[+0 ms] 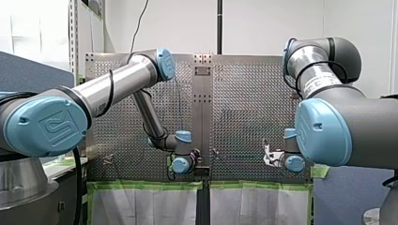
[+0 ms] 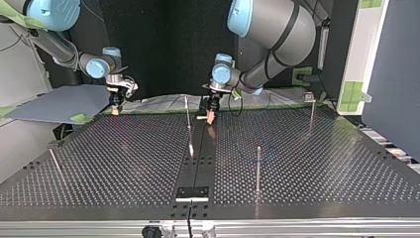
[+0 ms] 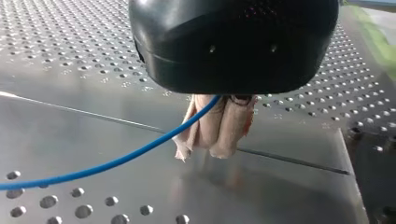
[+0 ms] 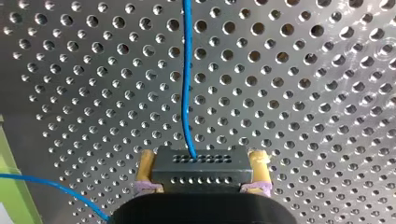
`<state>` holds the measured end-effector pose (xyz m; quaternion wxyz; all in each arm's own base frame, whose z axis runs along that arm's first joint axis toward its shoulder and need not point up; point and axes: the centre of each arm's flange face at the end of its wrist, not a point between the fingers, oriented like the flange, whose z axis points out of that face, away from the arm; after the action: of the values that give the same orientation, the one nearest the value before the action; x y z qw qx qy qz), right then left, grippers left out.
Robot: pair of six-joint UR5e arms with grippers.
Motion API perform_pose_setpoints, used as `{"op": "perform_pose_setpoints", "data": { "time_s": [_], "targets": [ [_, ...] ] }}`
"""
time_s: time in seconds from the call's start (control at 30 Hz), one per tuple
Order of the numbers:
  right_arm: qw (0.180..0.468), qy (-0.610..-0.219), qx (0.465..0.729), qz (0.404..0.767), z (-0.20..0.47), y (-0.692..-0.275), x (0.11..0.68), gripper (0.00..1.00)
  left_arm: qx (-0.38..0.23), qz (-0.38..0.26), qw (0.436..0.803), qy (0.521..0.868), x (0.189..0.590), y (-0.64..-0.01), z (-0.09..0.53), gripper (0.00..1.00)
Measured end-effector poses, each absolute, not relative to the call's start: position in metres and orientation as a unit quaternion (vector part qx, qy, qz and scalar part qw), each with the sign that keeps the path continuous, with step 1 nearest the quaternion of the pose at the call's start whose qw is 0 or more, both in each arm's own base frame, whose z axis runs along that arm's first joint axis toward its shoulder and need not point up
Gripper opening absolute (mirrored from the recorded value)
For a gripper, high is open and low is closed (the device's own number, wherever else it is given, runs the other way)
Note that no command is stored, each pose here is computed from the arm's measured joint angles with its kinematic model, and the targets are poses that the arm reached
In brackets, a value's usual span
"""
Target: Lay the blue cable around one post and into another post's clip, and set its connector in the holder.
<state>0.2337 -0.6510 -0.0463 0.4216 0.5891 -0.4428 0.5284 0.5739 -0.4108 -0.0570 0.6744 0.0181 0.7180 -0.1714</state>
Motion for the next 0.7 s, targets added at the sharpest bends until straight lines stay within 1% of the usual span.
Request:
{"op": "perform_pose_setpoints", "data": {
  "time_s": [0.03,0.07,0.1,0.13,0.2,0.23,0.27,0.47,0.7],
  "targets": [
    [0.421,-0.443,0.590,0.528,-0.046,-0.651,0.234,0.19,0.021,-0.168,0.673,0.720,0.574,-0.410,-0.058,0.22],
    [0.421,-0.443,0.591,0.527,-0.047,-0.650,0.234,0.19,0.026,-0.163,0.670,0.724,0.573,-0.409,-0.059,0.36],
    [0.420,-0.443,0.591,0.526,-0.047,-0.650,0.234,0.19,0.030,-0.160,0.668,0.726,0.573,-0.408,-0.059,0.60],
    [0.420,-0.444,0.592,0.525,-0.047,-0.650,0.234,0.19,0.034,-0.156,0.666,0.729,0.572,-0.408,-0.060,0.60],
    [0.419,-0.444,0.594,0.524,-0.048,-0.649,0.235,0.19,0.043,-0.147,0.660,0.735,0.570,-0.406,-0.062,0.96],
    [0.419,-0.443,0.595,0.524,-0.048,-0.649,0.235,0.19,0.047,-0.142,0.657,0.738,0.569,-0.405,-0.063,0.96],
    [0.418,-0.443,0.596,0.523,-0.048,-0.648,0.235,0.19,0.053,-0.136,0.654,0.743,0.568,-0.405,-0.064,1.00],
    [0.417,-0.444,0.597,0.522,-0.049,-0.648,0.236,0.19,0.092,-0.115,0.632,0.761,0.557,-0.407,-0.070,1.00],
    [0.414,-0.445,0.601,0.520,-0.051,-0.646,0.237,0.19,0.140,-0.109,0.607,0.775,0.538,-0.405,-0.064,1.00]
  ]
}}
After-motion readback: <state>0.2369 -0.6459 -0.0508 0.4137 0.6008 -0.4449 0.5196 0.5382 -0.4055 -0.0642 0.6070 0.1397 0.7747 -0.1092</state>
